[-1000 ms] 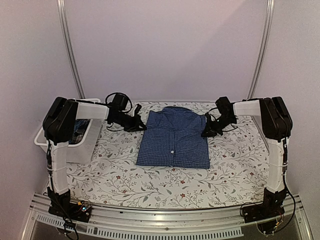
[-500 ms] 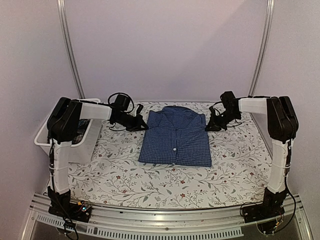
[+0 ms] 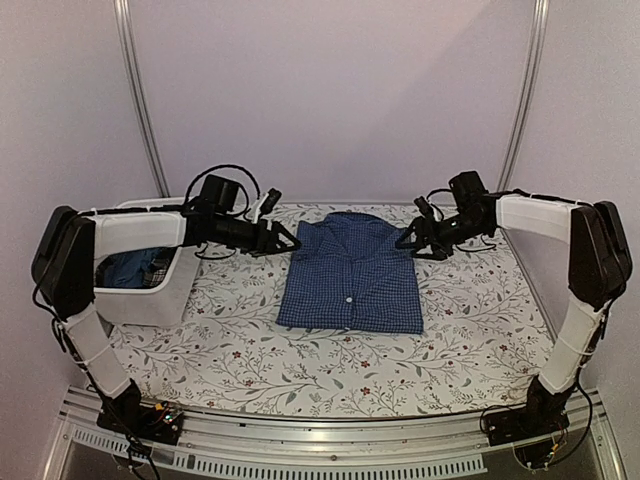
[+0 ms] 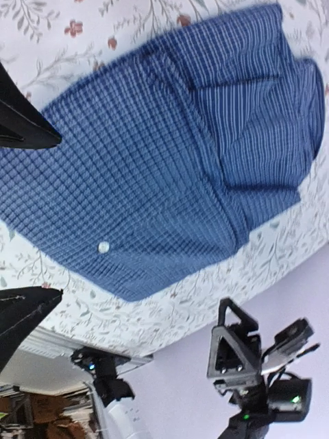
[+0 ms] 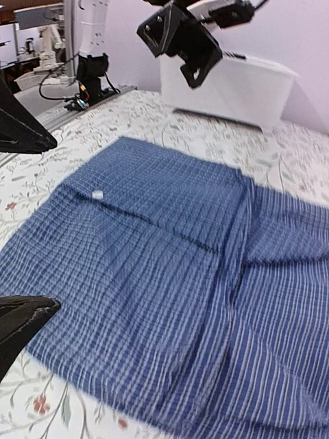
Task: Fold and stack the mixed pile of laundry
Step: Smooth out the 2/3-rectangle-folded shirt at the center of the board.
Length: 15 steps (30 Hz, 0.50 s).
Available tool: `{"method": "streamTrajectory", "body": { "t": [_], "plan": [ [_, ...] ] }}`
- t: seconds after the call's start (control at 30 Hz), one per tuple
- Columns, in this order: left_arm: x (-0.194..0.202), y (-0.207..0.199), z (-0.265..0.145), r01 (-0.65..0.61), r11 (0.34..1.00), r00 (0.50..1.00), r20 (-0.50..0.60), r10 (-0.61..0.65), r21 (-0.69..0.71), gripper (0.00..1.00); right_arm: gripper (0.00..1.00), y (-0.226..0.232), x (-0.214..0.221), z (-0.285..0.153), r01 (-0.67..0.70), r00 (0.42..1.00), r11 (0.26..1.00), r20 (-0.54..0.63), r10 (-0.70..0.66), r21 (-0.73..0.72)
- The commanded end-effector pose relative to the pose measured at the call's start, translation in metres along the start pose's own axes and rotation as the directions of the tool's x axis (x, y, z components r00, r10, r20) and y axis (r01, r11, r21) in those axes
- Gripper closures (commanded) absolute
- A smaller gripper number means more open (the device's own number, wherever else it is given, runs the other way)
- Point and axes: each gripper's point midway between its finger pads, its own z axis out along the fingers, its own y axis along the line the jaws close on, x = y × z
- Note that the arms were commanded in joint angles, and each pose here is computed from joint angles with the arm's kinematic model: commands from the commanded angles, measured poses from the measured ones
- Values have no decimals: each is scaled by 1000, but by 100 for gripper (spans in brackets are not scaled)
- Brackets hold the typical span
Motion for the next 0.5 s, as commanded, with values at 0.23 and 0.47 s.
{"method": "streamTrajectory", "body": {
  "t": [0.23, 0.47],
  "plan": [
    [112, -59, 70, 137, 931, 968, -247, -52, 339, 35, 34, 54, 132, 95, -182, 930, 906, -366, 32, -383],
    [156, -5, 64, 243, 943, 945, -275, -177, 229, 35, 37, -3, 179, 106, -289, 887, 921, -436, 154, -262]
  ]
}}
